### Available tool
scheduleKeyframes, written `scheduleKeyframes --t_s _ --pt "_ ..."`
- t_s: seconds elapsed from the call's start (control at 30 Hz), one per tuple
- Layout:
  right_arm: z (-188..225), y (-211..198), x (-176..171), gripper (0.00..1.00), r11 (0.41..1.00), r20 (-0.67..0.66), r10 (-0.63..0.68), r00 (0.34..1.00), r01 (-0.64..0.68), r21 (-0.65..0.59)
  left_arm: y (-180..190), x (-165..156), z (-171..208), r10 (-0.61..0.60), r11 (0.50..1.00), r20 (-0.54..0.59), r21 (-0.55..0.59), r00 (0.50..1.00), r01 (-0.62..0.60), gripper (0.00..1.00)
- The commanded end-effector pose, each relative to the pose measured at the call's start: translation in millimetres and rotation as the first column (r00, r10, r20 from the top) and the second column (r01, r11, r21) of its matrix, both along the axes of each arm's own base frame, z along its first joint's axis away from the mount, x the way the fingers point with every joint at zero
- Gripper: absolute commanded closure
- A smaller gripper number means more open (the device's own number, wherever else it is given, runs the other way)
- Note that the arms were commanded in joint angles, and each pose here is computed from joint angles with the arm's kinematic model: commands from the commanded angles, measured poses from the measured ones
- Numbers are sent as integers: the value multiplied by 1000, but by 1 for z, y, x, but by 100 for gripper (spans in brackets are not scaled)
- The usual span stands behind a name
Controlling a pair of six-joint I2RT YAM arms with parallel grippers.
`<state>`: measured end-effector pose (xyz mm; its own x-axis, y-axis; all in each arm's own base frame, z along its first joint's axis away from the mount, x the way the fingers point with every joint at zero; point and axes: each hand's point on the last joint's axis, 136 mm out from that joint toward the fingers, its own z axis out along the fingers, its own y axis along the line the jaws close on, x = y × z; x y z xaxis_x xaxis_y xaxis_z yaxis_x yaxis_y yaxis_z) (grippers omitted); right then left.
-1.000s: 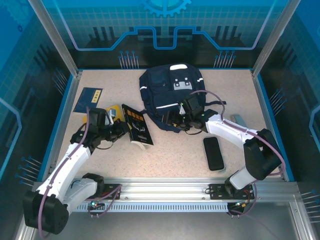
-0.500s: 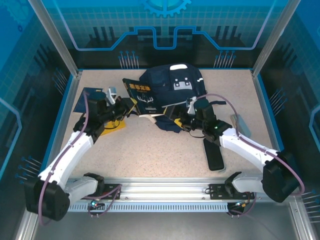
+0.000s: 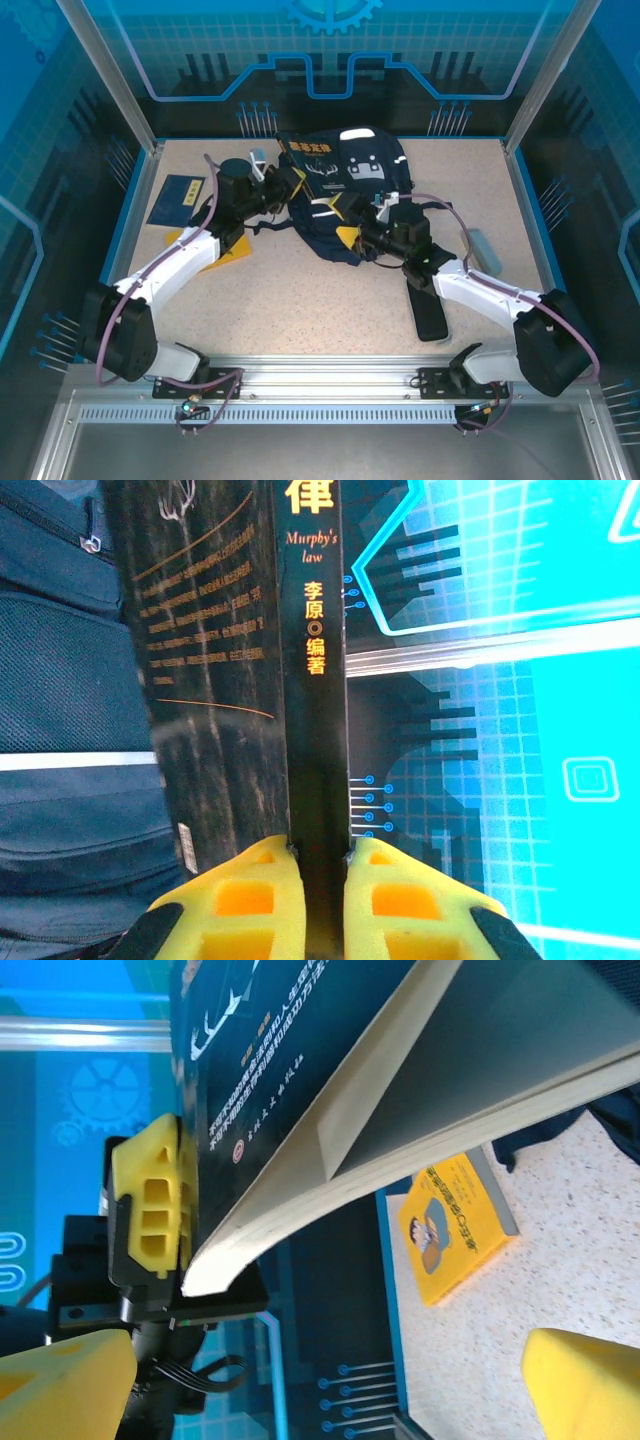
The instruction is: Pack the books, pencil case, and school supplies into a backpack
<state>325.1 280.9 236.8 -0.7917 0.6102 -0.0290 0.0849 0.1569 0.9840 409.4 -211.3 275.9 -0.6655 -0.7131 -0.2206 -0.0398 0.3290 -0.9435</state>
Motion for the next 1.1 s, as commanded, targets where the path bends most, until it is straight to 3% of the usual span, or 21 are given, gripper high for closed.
scheduleKeyframes --t_s 0.0,0.13,0.4,0.67,1.03,1.07 --pt "19 2 19 0 992 -10 -69 998 70 109 -4 10 56 40 995 156 -95 987 -26 100" --pt "33 8 46 0 973 -23 -71 997 75 216 -7 9 50 47 994 142 -104 989 -33 100" --pt "15 8 71 4 955 -104 -139 985 162 249 -2 -2 41 55 992 119 -119 991 -41 100" --pt "-2 0 76 33 953 -127 -182 975 206 220 5 -18 35 57 993 98 -109 994 -47 100" --pt "-3 -8 74 84 970 -65 -207 976 214 119 9 -44 5 13 999 40 -32 999 -12 100" --pt "-4 -10 73 87 971 -56 -212 976 216 97 10 -47 0 8 1000 24 -11 1000 -8 93"
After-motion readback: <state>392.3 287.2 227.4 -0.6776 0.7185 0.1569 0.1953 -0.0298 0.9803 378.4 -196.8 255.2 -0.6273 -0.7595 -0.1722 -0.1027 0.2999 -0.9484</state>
